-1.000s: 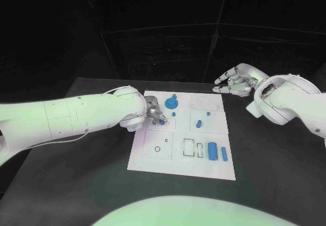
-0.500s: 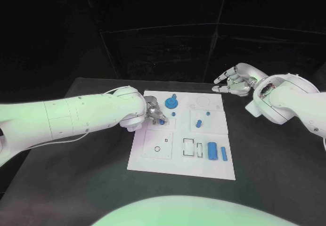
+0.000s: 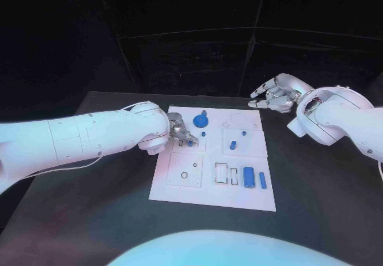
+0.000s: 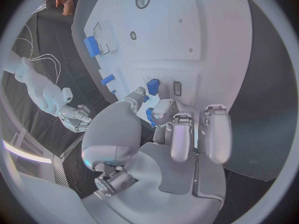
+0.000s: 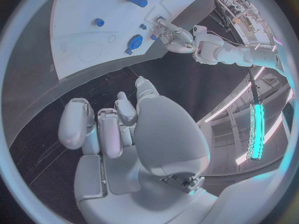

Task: Assemble the parts on the task board

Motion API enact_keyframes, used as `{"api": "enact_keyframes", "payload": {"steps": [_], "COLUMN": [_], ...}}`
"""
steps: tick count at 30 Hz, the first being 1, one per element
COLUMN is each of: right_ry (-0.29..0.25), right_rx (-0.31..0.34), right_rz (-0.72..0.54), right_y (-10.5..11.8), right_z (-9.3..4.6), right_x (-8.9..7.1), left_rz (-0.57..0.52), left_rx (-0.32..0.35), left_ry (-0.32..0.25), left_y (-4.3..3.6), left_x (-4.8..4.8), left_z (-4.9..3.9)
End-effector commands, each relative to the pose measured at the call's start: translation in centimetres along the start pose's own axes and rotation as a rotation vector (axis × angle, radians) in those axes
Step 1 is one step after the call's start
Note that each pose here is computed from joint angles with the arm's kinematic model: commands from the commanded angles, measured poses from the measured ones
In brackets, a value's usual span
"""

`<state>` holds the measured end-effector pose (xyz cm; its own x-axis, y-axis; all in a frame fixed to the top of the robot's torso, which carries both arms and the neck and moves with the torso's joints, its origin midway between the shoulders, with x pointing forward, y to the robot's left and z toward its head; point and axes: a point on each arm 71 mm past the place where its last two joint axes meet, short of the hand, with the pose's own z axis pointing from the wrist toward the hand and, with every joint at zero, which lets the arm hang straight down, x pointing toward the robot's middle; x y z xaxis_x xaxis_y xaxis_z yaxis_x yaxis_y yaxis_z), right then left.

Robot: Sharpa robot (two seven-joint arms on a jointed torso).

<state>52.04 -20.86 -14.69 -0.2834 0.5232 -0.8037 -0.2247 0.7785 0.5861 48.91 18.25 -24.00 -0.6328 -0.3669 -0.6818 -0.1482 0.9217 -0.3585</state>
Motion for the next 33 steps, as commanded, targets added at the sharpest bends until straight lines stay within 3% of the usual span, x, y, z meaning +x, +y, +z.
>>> {"api": "enact_keyframes", "payload": {"steps": [1, 5, 10, 14, 19, 25, 33], "right_ry": [-0.004, -0.002, -0.005, -0.008, -0.011, -0.011, -0.010], "right_rx": [-0.012, -0.008, -0.004, -0.001, 0.001, 0.001, 0.000], "right_rz": [0.004, 0.004, 0.005, 0.005, 0.005, 0.006, 0.006], "right_y": [0.2, 0.0, -0.1, -0.3, -0.4, -0.4, -0.3], "right_z": [0.1, 0.1, 0.2, 0.3, 0.3, 0.4, 0.4], "right_x": [-0.1, -0.1, -0.2, -0.3, -0.4, -0.3, -0.3], "left_rz": [-0.040, -0.065, -0.095, -0.101, -0.067, -0.035, 0.019], "left_rx": [0.008, 0.029, 0.066, 0.096, 0.102, 0.062, -0.007], "left_ry": [-0.023, -0.021, -0.013, -0.012, 0.002, 0.011, -0.002], "left_y": [0.10, 0.07, -0.44, -0.82, -0.92, -0.79, -0.50], "left_x": [-0.29, -0.86, -2.30, -3.86, -6.57, -9.17, -10.78], "left_z": [-0.20, -0.54, -1.20, -1.82, -2.30, -1.89, -0.52]}}
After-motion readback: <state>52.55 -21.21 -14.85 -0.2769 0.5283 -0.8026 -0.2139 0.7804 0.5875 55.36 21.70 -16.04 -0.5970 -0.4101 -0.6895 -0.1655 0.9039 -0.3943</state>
